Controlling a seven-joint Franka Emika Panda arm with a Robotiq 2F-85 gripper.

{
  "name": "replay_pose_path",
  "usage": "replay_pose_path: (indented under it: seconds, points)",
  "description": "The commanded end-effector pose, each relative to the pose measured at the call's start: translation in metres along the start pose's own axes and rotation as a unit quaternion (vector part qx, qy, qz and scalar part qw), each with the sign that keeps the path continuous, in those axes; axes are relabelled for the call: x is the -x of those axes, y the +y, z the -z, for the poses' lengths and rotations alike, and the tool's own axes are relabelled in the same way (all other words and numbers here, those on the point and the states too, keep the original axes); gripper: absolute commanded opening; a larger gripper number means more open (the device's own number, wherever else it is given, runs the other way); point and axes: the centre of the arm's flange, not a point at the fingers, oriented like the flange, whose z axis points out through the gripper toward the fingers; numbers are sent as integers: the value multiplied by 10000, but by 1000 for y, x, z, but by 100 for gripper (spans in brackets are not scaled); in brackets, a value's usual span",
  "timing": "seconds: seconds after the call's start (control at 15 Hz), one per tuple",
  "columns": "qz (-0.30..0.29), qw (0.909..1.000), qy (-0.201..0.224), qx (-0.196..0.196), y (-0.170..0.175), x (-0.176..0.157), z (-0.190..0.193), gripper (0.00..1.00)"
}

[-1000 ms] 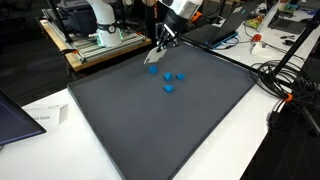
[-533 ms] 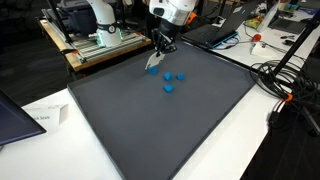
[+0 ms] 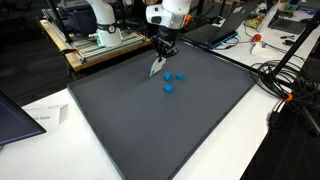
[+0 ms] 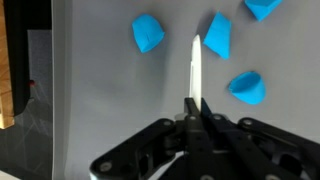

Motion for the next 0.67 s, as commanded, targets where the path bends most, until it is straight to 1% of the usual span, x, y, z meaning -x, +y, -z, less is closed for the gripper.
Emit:
replay_pose_path:
  seconds: [0.0, 0.33, 0.6]
  points:
    - [345, 9982, -310, -372, 27, 8, -2, 1]
    - [756, 9946, -311, -643, 43, 24, -1, 1]
    - [1243, 9880, -379, -837, 53, 36, -1, 1]
